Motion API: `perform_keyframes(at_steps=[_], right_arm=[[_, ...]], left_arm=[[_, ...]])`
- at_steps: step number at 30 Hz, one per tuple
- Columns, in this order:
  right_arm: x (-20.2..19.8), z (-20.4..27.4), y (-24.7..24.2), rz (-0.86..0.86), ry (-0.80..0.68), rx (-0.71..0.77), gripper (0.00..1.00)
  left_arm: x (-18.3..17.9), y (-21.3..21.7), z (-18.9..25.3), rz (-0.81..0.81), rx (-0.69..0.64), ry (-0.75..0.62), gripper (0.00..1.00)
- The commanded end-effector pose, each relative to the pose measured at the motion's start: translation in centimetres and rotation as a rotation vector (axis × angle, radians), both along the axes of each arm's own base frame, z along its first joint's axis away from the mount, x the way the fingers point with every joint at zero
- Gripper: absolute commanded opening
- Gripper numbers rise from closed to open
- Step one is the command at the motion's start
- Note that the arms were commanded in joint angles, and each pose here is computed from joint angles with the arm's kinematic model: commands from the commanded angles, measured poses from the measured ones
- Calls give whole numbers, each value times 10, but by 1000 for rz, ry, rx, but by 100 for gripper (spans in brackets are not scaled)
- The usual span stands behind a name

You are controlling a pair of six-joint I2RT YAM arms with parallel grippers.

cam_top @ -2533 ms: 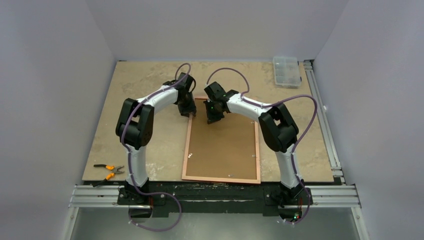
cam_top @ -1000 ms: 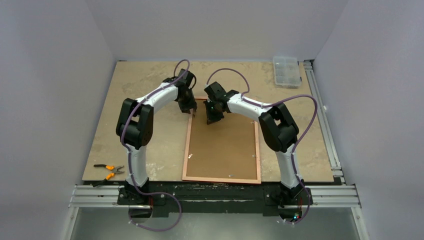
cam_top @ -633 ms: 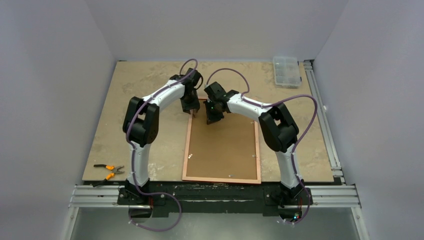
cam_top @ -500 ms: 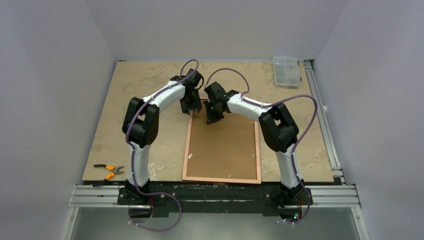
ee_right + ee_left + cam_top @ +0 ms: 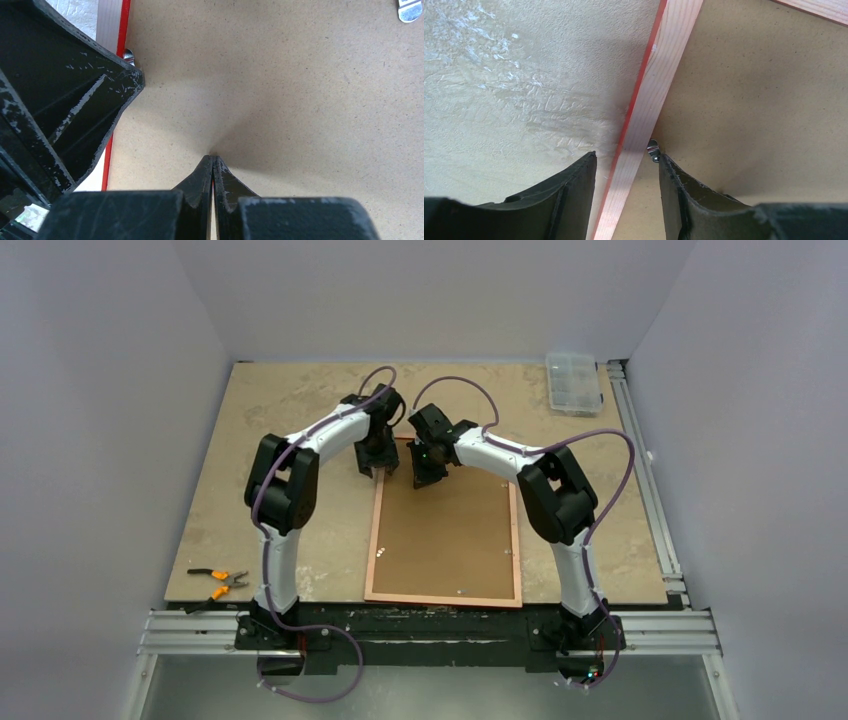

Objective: Put the photo into the frame

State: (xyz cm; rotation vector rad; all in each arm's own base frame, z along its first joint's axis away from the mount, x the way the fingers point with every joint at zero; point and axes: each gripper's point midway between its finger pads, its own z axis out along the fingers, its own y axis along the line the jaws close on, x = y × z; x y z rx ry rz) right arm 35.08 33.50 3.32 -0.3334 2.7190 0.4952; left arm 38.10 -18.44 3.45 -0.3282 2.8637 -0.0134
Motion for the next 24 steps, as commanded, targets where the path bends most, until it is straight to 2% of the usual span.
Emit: perform_keyframes(at_steps=[1,5,14,18,24], right_arm=[[-27,-35,-16,37,94,-97,0],[-28,-35,-16,41,97,-96,0],[-29,-37,-14,50,106,-93,0],[-30,-38,-15,54,109,-95,0],[-31,-40,-15,62,114,-94,0]], left_arm=[[-4,5,-18,29,-3,50,48],[1,9,-16,80,-37,26,56],[9,13,-16,135,-106,-11,56],[14,8,-17,143,-142,-10,61],[11,17,-22,174,-122,-11,60]])
